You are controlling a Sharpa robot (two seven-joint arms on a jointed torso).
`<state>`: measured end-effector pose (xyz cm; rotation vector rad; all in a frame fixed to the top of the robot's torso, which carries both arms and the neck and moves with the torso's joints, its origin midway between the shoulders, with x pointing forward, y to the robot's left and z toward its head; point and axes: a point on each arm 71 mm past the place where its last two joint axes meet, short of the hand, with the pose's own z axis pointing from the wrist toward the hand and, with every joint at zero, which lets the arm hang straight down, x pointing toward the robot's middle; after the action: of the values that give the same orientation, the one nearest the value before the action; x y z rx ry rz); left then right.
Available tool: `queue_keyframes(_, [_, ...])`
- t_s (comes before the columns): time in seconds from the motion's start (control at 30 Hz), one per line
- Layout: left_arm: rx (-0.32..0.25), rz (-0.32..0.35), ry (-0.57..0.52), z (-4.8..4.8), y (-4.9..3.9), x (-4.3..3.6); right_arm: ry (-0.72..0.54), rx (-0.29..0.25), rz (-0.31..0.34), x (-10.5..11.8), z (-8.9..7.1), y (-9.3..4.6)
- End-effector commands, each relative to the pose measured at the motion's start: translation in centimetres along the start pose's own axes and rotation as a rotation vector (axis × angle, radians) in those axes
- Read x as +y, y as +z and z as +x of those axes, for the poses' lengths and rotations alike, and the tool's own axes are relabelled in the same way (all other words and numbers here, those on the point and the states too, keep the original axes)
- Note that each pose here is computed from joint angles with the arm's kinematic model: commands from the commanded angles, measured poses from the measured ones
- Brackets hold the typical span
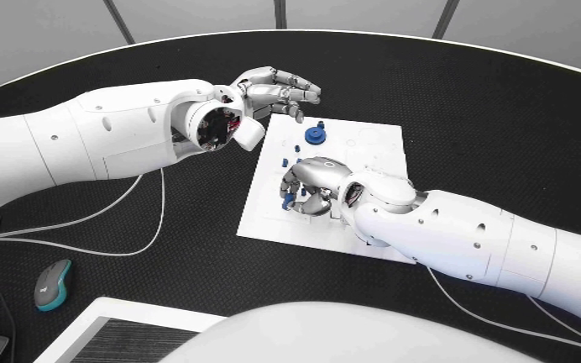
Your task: Assemble the parts on the task board
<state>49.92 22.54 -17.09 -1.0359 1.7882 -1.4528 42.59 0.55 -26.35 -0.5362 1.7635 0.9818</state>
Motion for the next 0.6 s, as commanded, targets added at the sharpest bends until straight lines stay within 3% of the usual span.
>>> queue_keyframes(0.03, [0.0, 0.0, 0.0, 0.0, 0.01, 0.0, 0.0, 0.003, -0.001, 0.04, 0.03, 0.0])
queue_keyframes(0.37, [0.001, -0.002, 0.0, 0.01, 0.02, 0.01, -0.007, 0.042, 0.026, -0.41, 0.33, -0.03])
queue_keyframes(0.6, [0.005, -0.004, 0.0, 0.03, 0.02, 0.03, -0.039, 0.015, 0.042, -0.63, 0.13, -0.1])
